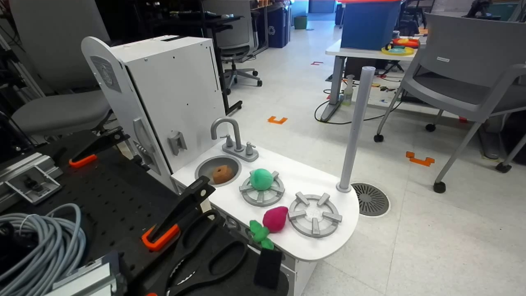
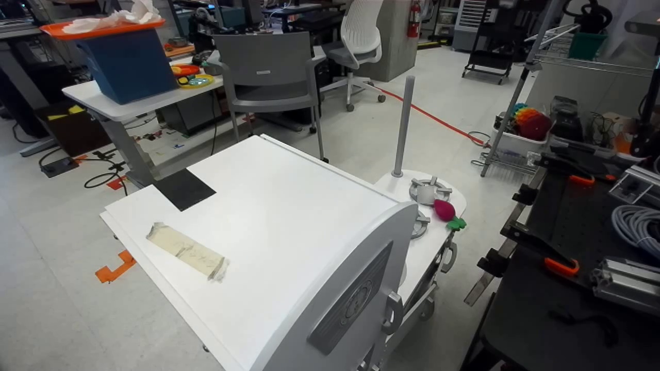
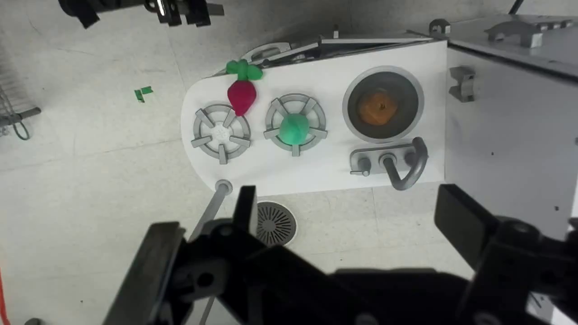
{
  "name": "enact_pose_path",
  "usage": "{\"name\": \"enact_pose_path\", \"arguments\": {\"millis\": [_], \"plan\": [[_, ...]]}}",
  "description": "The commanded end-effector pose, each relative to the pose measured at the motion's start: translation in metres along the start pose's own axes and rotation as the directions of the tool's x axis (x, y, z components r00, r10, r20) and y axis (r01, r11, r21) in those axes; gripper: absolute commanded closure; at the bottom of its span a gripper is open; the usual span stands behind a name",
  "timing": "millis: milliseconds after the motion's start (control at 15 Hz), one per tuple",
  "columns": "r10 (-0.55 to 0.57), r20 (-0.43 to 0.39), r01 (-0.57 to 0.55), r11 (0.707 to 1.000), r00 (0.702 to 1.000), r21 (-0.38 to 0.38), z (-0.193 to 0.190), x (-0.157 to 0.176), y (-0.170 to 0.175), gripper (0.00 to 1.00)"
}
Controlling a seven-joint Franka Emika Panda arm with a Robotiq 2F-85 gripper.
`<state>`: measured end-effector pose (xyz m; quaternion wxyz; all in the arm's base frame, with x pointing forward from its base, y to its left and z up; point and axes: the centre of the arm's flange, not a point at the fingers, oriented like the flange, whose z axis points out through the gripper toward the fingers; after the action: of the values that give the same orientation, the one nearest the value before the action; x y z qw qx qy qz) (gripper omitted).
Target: Put the beetroot plushie on the stove
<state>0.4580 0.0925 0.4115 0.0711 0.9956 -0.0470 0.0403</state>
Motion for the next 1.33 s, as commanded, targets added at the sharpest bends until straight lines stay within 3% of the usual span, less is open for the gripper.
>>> {"name": "enact_pose_path", "arguments": {"millis": [0,267,667,1267], "plan": [[-0.034,0.004,0.034,0.999,0.999,0.042,0.053,0.063,0.027,0.00],[-0.074,0.029,0.071,0.994,0.997,0.086,0.128,0.087,0.051,0.00],[-0.109,0.108,0.090,0.981,0.988,0.170,0.254,0.091,0.073,0.00],[-0.027,0.294,0.011,0.998,0.956,0.058,0.441,0.093,0.110,0.00]]}}
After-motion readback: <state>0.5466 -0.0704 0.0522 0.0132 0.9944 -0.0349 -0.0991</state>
